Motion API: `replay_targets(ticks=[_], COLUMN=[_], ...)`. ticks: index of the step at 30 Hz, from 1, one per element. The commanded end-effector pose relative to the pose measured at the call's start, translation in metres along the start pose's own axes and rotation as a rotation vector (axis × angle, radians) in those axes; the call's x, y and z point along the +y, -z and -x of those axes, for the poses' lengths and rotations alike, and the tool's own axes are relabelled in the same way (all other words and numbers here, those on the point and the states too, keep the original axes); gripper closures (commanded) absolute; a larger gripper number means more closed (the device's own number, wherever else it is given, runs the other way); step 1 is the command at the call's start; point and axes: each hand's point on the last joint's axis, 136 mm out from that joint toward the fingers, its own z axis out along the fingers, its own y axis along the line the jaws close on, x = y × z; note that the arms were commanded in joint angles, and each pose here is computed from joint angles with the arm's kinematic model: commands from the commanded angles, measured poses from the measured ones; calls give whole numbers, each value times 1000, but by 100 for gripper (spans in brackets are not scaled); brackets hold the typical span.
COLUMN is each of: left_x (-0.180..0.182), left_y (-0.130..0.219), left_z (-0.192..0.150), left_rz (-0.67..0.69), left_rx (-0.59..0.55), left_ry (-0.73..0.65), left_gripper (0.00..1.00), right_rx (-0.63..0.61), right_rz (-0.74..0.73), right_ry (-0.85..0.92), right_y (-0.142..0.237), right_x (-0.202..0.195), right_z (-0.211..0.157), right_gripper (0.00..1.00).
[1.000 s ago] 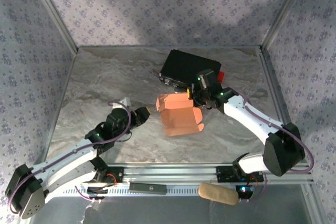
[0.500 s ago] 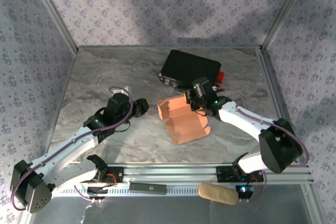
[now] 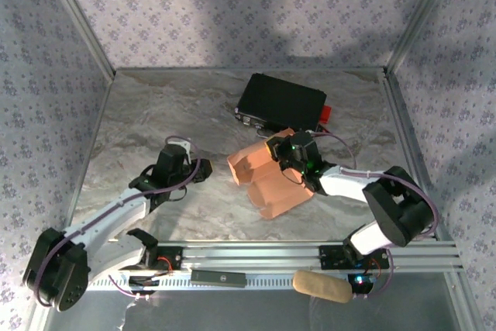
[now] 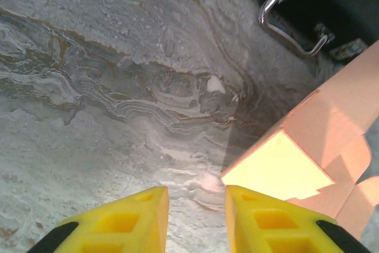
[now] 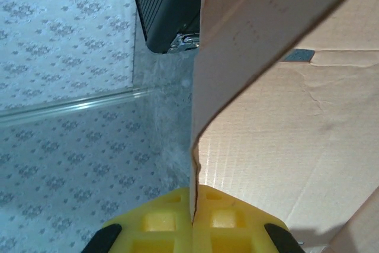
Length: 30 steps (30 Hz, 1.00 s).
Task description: Fold the paper box
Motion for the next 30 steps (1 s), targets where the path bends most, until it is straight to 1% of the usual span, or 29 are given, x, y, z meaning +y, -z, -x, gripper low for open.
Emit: replay_targets(ticks=[1, 5, 8, 12, 18, 25, 30], left_x=[-17, -16, -19, -29, -44, -64, -79], left_y=[-9, -24, -31, -42, -54, -52, -51], left_z=[10, 7, 8, 3, -16, -23, -28], left_rz=[-97, -116, -146, -184, -232, -274, -296], left_rx=[-37, -35, -58, -40, -17, -82, -102], left_ry=[-67, -87, -121, -208, -345, -425, -482], left_gripper=[72, 73, 74, 78, 79, 79, 78], right_rx=[60, 79, 91, 94, 101, 106, 101], right_rz=[107, 106, 96, 91, 95, 99, 108], right_ry=[73, 81, 81, 88, 84, 77, 70], right_y=[3, 4, 4, 3, 0, -2, -2], right_x=[21, 19, 18, 17, 19, 20, 24], right_z=[-6, -6, -7, -7, -7, -6, -5], right_gripper=[100, 100, 100, 100, 100, 100, 100])
